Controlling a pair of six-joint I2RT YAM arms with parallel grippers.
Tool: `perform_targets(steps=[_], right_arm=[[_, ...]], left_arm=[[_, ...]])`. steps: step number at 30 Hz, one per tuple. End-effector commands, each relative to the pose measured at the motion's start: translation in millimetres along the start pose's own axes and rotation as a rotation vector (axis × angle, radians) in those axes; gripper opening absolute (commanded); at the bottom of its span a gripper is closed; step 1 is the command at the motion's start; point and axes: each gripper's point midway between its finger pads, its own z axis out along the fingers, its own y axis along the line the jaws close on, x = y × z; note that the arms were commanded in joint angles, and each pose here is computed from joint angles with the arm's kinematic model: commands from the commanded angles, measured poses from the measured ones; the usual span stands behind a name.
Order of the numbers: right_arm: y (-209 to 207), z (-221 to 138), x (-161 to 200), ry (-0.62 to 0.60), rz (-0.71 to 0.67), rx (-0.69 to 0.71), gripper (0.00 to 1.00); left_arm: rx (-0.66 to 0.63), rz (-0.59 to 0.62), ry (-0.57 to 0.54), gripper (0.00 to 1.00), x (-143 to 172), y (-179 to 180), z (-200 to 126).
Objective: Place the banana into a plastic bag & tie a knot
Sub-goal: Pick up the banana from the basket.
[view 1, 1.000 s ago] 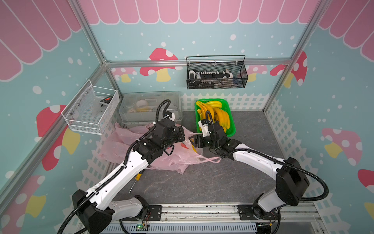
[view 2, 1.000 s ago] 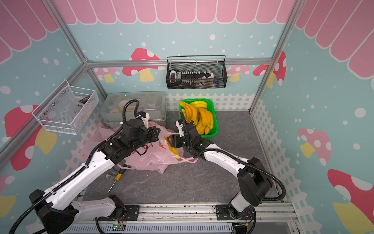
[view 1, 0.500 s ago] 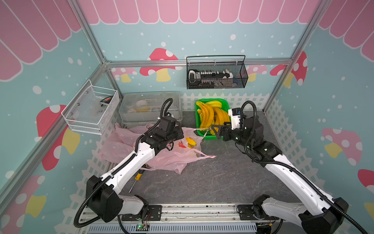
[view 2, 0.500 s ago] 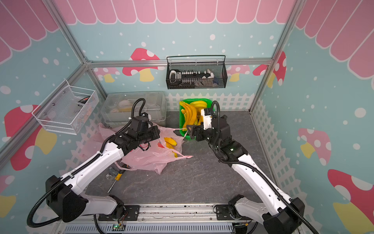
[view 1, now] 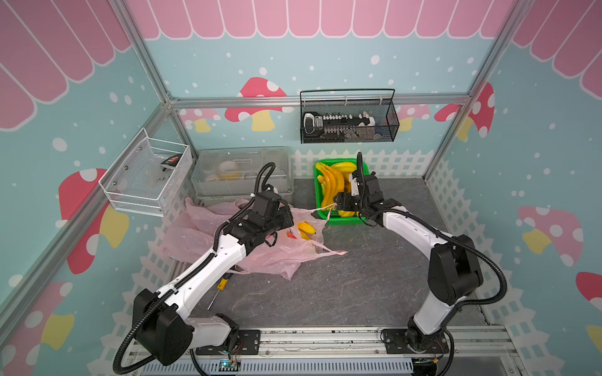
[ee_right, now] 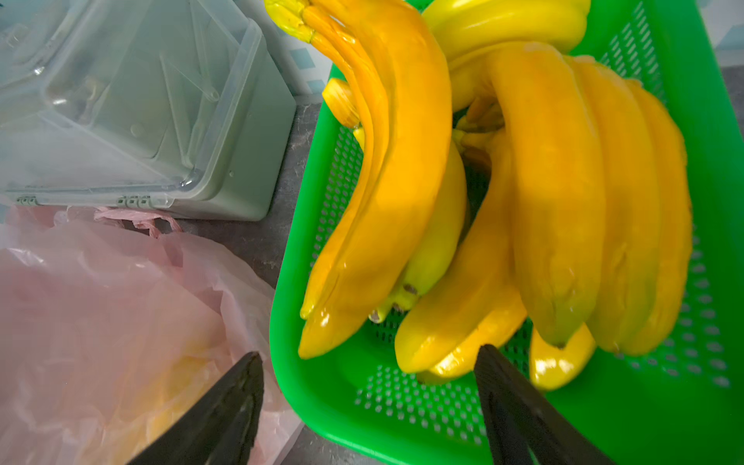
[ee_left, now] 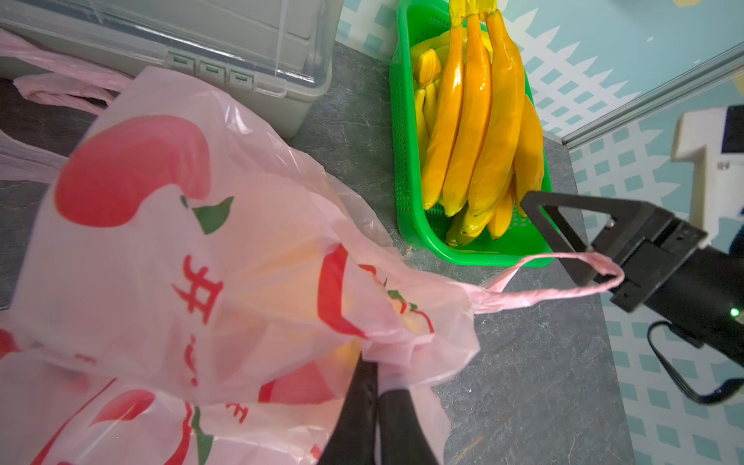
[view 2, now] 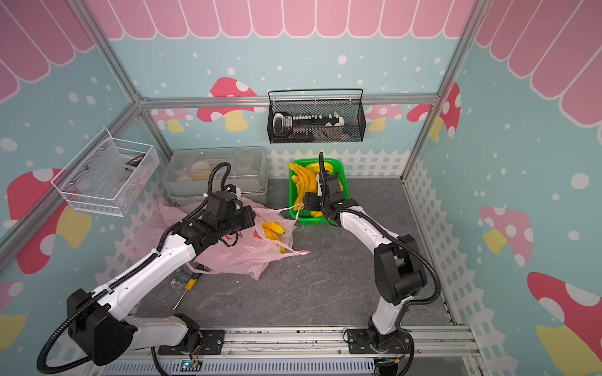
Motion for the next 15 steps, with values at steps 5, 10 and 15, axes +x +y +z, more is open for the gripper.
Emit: perform_targets(steps=[5,10,15], right_arm=[[-14,43,-16,-0.016,0.031,0.050,0.72],[-17,62,-20,-0.011,0.037,0.064,0.66],[-15,74,-22,-0.007,0.048,0.049,0.54]], left_arm=[[0.021,0.003,-0.020,0.00,0,-1,-6],[0.026,0.007,-0.024,0.00,0,-2,-8],[0.022,0.010,-0.025,0.00,0,-1,-7]])
